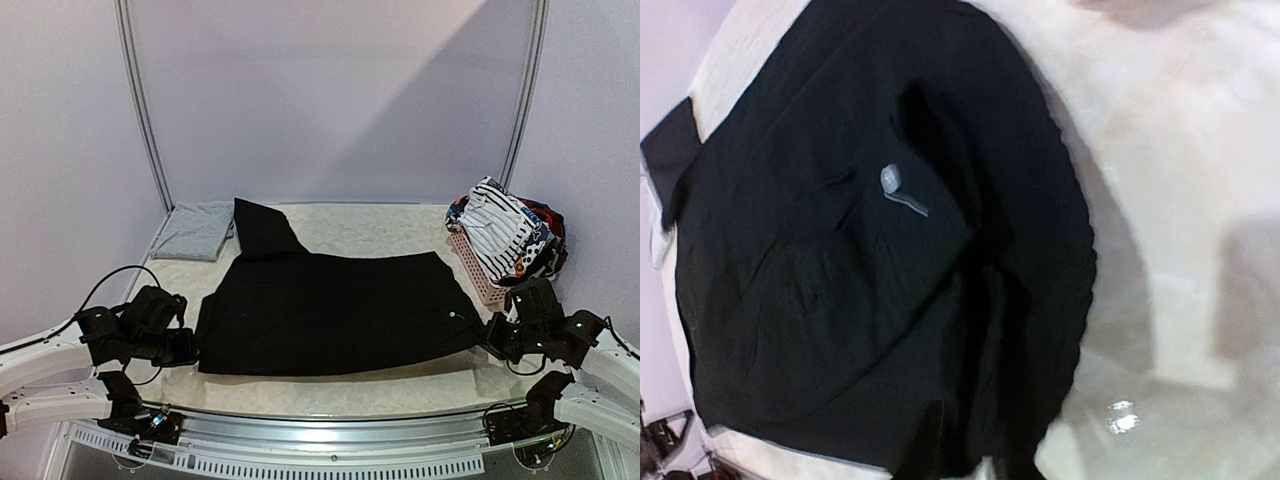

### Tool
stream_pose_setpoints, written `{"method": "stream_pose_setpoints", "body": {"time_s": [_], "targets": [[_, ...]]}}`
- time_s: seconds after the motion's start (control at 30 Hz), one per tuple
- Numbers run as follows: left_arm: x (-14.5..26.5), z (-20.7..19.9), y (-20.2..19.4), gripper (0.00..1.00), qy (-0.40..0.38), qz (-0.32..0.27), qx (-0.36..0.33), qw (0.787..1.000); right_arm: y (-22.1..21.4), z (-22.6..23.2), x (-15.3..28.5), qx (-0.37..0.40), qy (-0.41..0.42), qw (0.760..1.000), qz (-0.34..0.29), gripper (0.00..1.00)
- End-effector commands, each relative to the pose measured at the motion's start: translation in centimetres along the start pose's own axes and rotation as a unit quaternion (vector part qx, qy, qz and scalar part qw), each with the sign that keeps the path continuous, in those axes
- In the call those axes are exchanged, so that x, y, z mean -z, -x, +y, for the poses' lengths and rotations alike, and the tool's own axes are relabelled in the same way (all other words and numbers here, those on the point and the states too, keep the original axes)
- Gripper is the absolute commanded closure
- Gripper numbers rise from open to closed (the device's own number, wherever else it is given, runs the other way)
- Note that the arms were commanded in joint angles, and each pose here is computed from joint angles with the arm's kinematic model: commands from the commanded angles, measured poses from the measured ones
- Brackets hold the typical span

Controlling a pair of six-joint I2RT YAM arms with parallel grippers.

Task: Fold and stack the mixed laundry pile
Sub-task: Move the 1/3-folded shirt to the center of the board.

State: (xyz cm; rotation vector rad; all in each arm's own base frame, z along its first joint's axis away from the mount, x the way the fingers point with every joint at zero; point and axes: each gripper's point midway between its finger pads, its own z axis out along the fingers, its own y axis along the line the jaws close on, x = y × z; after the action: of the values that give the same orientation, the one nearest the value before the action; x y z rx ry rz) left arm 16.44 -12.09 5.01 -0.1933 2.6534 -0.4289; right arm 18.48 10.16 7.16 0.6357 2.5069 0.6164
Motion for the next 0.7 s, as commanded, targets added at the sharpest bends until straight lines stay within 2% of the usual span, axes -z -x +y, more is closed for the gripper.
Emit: {"method": "stream_pose_setpoints", "body": {"time_s": [0.0, 0.03, 0.07, 0.13, 0.23, 0.33, 0.53, 0.67], "targets": [[0.7, 0.7, 0.8, 0.54, 0.021, -0.013, 0.004, 1.000, 0.2, -2.1, 0.0, -0.008, -0.044, 0.999, -0.018, 0.66], [0.8, 0.7, 1.2, 0.41, 0.025, -0.019, 0.003, 1.000, 0.3, -2.0, 0.1, -0.008, -0.041, 0.999, -0.019, 0.56], [1.0, 0.6, 1.5, 0.31, 0.028, -0.025, 0.003, 0.999, 0.4, -1.9, 0.2, -0.008, -0.039, 0.999, -0.021, 0.49], [1.4, 0.0, 2.4, 0.20, 0.021, -0.041, -0.003, 0.999, 0.7, -1.7, 0.7, -0.006, -0.040, 0.999, -0.028, 0.36], [2.4, -0.9, 4.5, 0.08, 0.018, -0.078, -0.017, 0.997, 1.8, -1.2, 2.0, 0.005, -0.042, 0.998, -0.048, 0.25], [3.8, -1.6, 7.4, 0.05, 0.029, -0.131, -0.029, 0.991, 3.4, 0.1, 3.8, 0.020, -0.034, 0.996, -0.075, 0.20], [6.7, -4.7, 14.4, 0.06, 0.049, -0.224, -0.078, 0.970, 5.5, 3.6, 5.5, 0.068, 0.002, 0.992, -0.102, 0.16], [7.5, -8.4, 19.2, 0.06, 0.014, -0.252, -0.106, 0.962, 5.2, 6.3, 4.9, 0.109, 0.040, 0.991, -0.069, 0.02]]}}
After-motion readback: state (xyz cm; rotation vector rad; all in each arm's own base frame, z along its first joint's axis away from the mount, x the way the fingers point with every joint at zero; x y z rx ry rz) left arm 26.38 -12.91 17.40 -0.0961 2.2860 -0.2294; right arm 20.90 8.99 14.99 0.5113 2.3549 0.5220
